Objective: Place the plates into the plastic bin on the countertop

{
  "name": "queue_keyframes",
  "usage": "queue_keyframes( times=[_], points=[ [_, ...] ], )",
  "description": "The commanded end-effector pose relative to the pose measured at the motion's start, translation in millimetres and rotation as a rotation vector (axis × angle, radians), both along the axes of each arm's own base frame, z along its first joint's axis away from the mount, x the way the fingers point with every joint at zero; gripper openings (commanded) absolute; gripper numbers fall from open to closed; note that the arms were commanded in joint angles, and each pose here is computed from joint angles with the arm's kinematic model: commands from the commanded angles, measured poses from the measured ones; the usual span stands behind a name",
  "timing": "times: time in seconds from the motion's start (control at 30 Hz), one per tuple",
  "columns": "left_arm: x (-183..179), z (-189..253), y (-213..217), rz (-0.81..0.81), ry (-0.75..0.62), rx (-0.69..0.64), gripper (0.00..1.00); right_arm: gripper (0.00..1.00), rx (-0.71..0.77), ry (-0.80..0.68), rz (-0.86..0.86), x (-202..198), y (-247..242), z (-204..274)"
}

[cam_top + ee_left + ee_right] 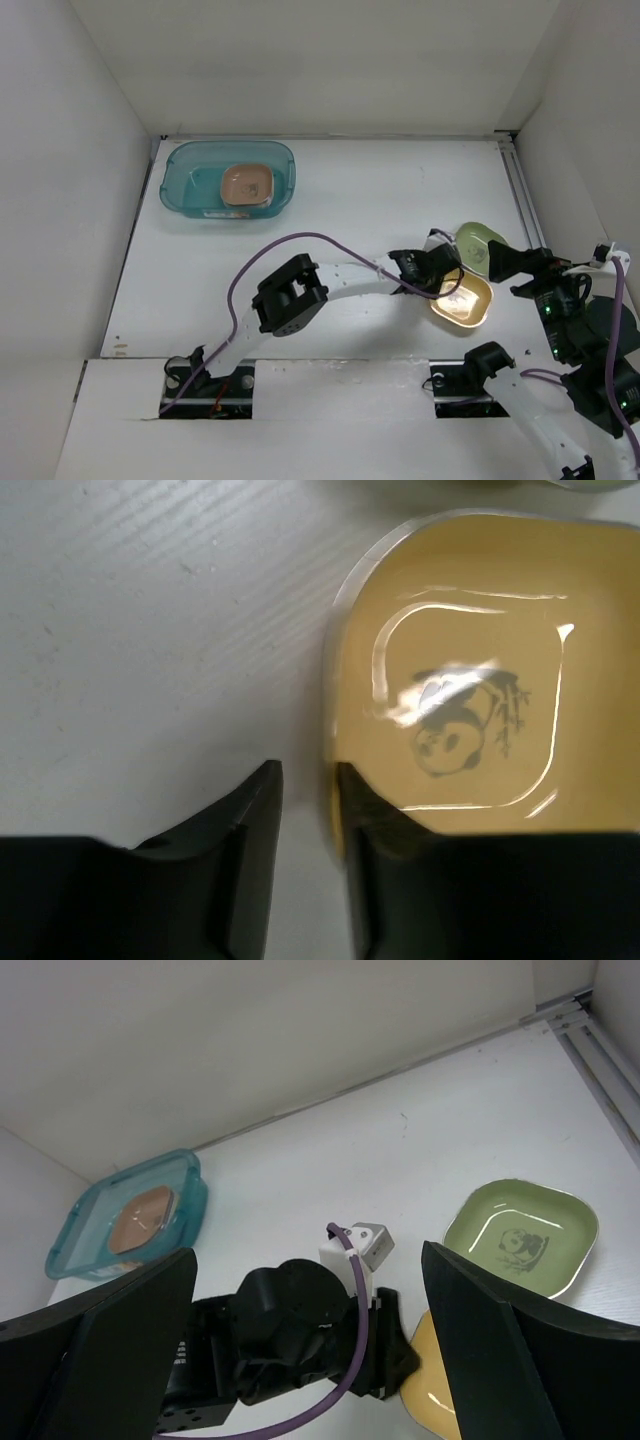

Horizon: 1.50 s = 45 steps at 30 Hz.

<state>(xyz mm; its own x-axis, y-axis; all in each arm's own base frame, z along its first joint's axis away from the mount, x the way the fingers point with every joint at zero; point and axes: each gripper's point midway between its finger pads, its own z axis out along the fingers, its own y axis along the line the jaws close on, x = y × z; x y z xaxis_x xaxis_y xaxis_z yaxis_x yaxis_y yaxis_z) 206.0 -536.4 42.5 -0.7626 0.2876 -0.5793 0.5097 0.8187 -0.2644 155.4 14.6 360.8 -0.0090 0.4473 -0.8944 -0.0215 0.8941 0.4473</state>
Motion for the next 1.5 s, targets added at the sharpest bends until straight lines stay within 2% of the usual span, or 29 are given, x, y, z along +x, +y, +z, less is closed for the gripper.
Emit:
queue_keyframes(
  times=[0.0,0.03,0.07,0.1,0.2,0.23,0.3,0.33,0.4,0.43,0.47,0.53,0.63,0.7,0.73,0.8,0.9,0.93,1.03,1.23,1.4,1.47],
  points=[
    [13.1,-5.0,28.9,0.084,-0.039,0.118,0.17,1.00,0.001,-0.036,0.010,2.3,2.5,8.1],
    [15.2,-3.0,42.2,0.126,-0.050,0.154,0.06,1.00,0.001,-0.036,0.010,2.3,2.5,8.0],
    [18.6,1.9,51.8,0.155,-0.073,0.175,0.00,1.00,0.001,-0.036,0.010,2.3,2.5,8.0],
    [22.4,21.6,60.6,0.187,-0.104,0.167,0.00,1.00,0.001,-0.036,0.010,2.3,2.5,8.0],
    [46.6,31.2,116.7,0.322,-0.158,0.246,0.00,1.00,0.004,-0.044,0.010,2.5,2.6,10.3],
    [61.1,56.4,137.7,0.385,-0.185,0.222,0.00,1.00,0.004,-0.044,0.010,2.5,2.6,10.3],
    [70.5,58.4,177.2,0.426,-0.197,0.270,0.00,1.00,0.008,-0.053,0.019,2.5,4.3,12.6],
    [80.4,82.4,193.0,0.472,-0.221,0.232,0.00,1.00,0.007,-0.052,0.019,4.6,5.1,10.7],
    [114.1,102.5,248.4,0.598,-0.247,0.276,0.00,1.00,0.008,-0.055,0.032,6.1,8.0,10.1],
    [127.6,116.6,267.0,0.647,-0.268,0.266,0.00,1.00,0.008,-0.056,0.042,7.8,10.7,9.0],
    [151.6,143.8,303.5,0.711,-0.296,0.241,0.00,1.00,0.014,-0.048,0.053,9.7,13.8,7.9],
    [183.2,174.4,331.7,0.747,-0.320,0.148,0.00,1.00,0.016,-0.055,0.068,13.9,18.4,6.1],
    [238.4,226.8,388.2,0.738,-0.404,0.004,0.00,1.00,0.012,-0.048,0.107,21.2,28.5,0.0],
    [264.3,239.0,428.0,0.727,-0.434,-0.016,0.00,1.00,0.013,-0.051,0.133,24.3,34.7,-0.1],
    [276.5,257.0,438.8,0.692,-0.496,-0.008,0.00,1.00,0.012,-0.050,0.133,26.7,35.7,-2.8],
    [291.5,251.6,455.0,0.656,-0.516,0.008,0.00,1.00,0.008,-0.038,0.144,28.1,38.3,-8.0],
    [312.6,243.2,498.9,0.704,-0.512,0.022,0.00,1.00,0.005,-0.028,0.156,30.6,41.7,-14.1],
    [321.7,228.9,524.1,0.735,-0.462,-0.022,0.00,1.00,0.004,-0.028,0.165,30.1,43.2,-14.1],
    [325.9,214.4,553.2,0.777,-0.385,-0.176,0.00,1.00,-0.010,-0.021,0.165,31.5,43.3,-18.3],
    [321.7,166.7,559.0,0.803,-0.310,-0.162,0.00,1.00,-0.032,-0.022,0.144,33.4,39.2,-16.3],
    [323.4,155.7,554.6,0.792,-0.278,-0.177,0.00,1.00,-0.042,0.008,0.118,47.0,39.8,-20.6],
    [321.7,153.8,554.4,0.793,-0.267,-0.174,0.00,1.00,-0.042,0.069,0.085,59.9,39.6,-35.0]
  ],
)
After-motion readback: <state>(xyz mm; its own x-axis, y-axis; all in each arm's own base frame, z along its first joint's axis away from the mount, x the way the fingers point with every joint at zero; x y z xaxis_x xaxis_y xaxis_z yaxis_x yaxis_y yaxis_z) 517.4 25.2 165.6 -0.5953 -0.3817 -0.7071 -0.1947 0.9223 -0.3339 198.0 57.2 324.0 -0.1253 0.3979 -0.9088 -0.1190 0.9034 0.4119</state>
